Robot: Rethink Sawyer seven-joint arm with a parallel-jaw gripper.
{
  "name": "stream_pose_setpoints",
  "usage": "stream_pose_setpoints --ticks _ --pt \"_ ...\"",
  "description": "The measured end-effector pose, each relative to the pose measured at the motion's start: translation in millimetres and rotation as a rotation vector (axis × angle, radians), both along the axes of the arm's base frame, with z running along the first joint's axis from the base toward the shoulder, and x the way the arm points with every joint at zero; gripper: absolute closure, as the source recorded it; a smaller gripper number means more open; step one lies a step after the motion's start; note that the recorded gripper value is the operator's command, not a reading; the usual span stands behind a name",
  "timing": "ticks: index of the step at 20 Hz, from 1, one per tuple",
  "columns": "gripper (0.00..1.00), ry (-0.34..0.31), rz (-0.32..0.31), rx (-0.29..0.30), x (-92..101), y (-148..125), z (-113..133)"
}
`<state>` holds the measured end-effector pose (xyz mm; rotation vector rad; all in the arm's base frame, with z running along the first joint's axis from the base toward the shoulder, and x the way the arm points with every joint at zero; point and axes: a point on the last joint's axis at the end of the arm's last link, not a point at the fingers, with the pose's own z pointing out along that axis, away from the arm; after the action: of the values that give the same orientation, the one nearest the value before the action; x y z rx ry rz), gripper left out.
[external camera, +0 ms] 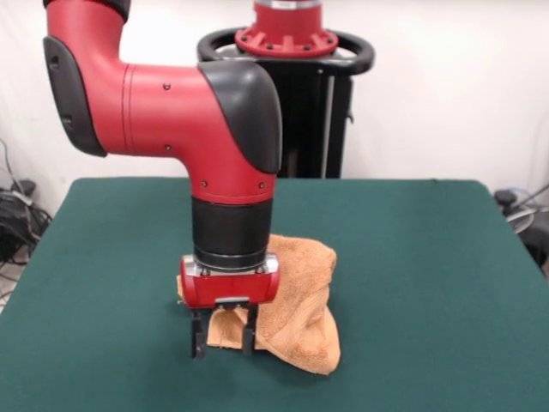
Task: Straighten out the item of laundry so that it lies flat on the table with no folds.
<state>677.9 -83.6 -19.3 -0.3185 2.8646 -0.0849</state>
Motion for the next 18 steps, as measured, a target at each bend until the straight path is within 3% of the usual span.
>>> stream_pose_setpoints --ticks 10,18 --pt "0.00 0.000 -0.038 -0.001 -4.5 -26 1" --pt "0.00 0.009 -0.037 0.003 -8.9 -25 -1"
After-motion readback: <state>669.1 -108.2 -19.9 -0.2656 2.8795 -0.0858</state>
